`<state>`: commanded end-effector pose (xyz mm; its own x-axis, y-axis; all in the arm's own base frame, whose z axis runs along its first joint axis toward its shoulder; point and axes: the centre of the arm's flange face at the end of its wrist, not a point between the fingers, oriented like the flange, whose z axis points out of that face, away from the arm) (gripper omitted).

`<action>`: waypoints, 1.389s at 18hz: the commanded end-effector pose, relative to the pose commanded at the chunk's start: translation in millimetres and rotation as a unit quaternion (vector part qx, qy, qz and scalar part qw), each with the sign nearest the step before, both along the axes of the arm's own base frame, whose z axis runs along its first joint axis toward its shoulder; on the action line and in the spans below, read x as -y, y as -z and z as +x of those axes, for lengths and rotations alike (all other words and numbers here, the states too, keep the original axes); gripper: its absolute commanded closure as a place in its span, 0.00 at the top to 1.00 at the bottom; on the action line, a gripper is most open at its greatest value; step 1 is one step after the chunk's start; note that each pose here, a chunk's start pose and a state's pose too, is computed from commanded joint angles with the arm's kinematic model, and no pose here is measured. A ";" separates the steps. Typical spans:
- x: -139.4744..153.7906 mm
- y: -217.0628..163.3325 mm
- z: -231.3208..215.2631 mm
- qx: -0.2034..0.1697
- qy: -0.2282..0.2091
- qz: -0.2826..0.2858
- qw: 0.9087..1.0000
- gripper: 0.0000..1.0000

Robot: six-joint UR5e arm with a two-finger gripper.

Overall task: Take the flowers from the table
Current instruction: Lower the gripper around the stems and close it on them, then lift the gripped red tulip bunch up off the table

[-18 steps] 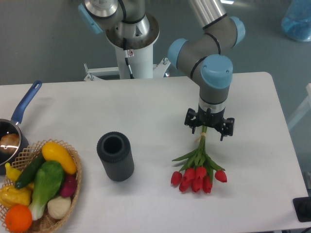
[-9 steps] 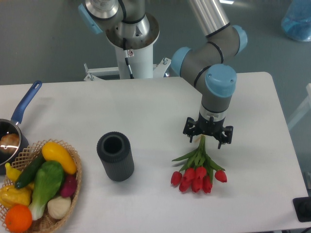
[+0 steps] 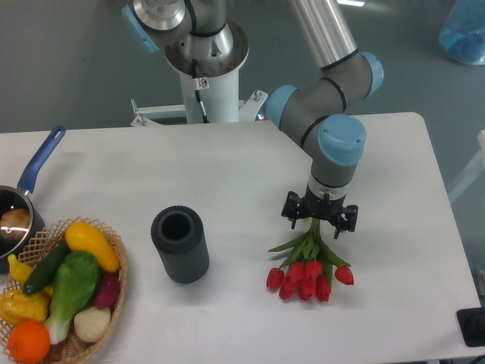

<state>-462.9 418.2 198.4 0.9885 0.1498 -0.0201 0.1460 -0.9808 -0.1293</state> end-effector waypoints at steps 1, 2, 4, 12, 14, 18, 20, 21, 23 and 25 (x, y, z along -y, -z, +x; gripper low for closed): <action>0.8 1.0 -0.5 -0.002 0.000 -0.004 1.000 1.00; 0.7 2.6 -0.6 -0.004 0.000 -0.008 1.000 1.00; -1.6 6.7 -2.8 -0.004 0.000 -0.008 1.000 1.00; -9.7 9.8 -1.5 -0.012 0.006 -0.013 1.000 1.00; -9.7 9.8 -1.5 -0.012 0.006 -0.013 1.000 0.93; -9.7 7.9 -1.4 -0.013 0.006 -0.013 1.000 0.62; -9.9 7.4 -1.7 -0.013 0.005 -0.013 1.000 0.43; -9.9 6.5 -1.7 -0.014 0.004 -0.012 1.000 0.36; -10.9 4.2 -3.4 -0.016 0.004 -0.011 1.000 0.29; -11.9 1.6 -3.0 -0.017 0.005 -0.009 1.000 0.29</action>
